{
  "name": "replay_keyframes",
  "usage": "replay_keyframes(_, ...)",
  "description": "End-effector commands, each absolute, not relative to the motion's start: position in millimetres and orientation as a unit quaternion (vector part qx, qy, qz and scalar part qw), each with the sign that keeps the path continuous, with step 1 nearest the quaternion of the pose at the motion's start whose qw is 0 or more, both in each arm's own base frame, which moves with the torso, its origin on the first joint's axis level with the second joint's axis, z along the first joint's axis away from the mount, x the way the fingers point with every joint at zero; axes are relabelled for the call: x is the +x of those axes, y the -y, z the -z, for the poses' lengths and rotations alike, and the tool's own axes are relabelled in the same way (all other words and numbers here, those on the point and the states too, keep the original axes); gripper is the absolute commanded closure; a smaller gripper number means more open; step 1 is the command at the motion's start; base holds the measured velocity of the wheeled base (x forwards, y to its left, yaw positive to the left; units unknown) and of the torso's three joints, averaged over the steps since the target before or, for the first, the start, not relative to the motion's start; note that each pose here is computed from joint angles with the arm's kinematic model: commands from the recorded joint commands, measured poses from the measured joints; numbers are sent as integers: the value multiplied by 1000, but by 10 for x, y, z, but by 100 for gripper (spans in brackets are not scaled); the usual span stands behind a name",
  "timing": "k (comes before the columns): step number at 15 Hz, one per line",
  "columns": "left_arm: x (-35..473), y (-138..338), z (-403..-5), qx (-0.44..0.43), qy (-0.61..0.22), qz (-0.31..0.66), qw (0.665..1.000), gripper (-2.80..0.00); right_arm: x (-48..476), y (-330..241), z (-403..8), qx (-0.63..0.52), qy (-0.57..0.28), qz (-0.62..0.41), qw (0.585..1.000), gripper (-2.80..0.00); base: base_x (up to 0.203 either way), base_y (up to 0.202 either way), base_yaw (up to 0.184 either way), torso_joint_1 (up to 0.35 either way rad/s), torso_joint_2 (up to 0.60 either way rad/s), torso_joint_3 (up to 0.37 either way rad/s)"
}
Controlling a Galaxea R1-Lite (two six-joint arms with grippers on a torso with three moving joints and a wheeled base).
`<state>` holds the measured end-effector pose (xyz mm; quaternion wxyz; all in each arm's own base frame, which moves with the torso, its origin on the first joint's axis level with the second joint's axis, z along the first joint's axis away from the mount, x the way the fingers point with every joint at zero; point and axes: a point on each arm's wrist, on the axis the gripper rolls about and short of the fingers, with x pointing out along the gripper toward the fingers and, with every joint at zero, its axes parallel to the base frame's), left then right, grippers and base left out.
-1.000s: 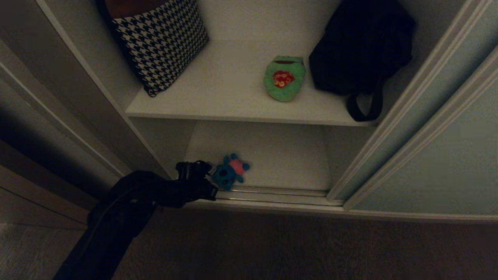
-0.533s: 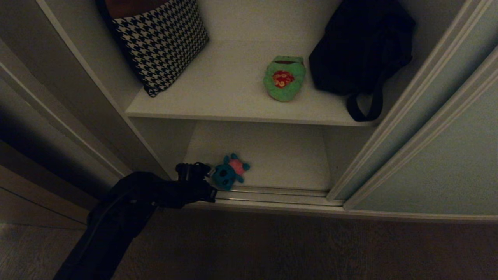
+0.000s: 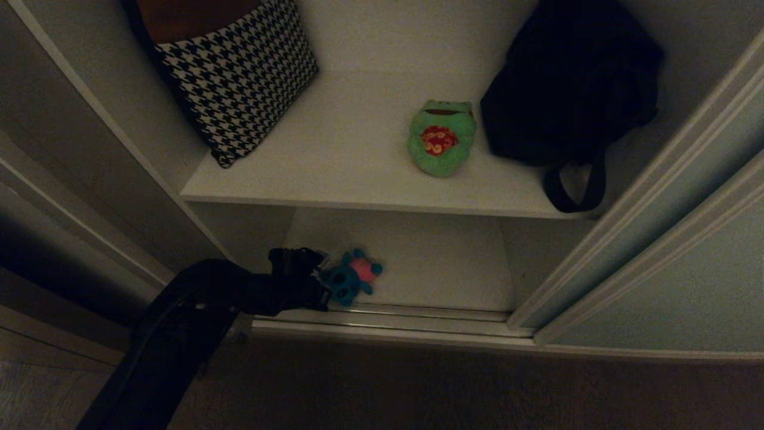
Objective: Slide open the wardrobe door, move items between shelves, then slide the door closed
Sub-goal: Place the green doll on the lower shelf
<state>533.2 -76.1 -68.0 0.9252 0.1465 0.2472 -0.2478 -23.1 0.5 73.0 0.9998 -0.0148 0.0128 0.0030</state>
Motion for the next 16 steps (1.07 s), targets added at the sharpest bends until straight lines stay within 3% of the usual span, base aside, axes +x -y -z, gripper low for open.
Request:
replay_keyframes(1,5335,765,647,158,-241,252,924,0,-231,-5,-729,-15,-13,-3,1000,0,0,0,0,0,0,0)
replay_keyframes(7,5344,767,594,156,-217,246,932,0,-231,-5,-729,-15,-13,-3,1000,0,0,0,0,0,0,0)
replay_keyframes(10,5316,767,333,69,-209,235,947,0,-231,-5,-729,-15,-13,-3,1000,0,0,0,0,0,0,0)
replay_keyframes(13,5256,757,205,-14,-237,238,942,0,-231,-5,-729,-15,-13,-3,1000,0,0,0,0,0,0,0)
replay_keyframes(16,5152,763,201,-48,-315,264,910,0,-230,-5,-729,-15,-13,-3,1000,0,0,0,0,0,0,0)
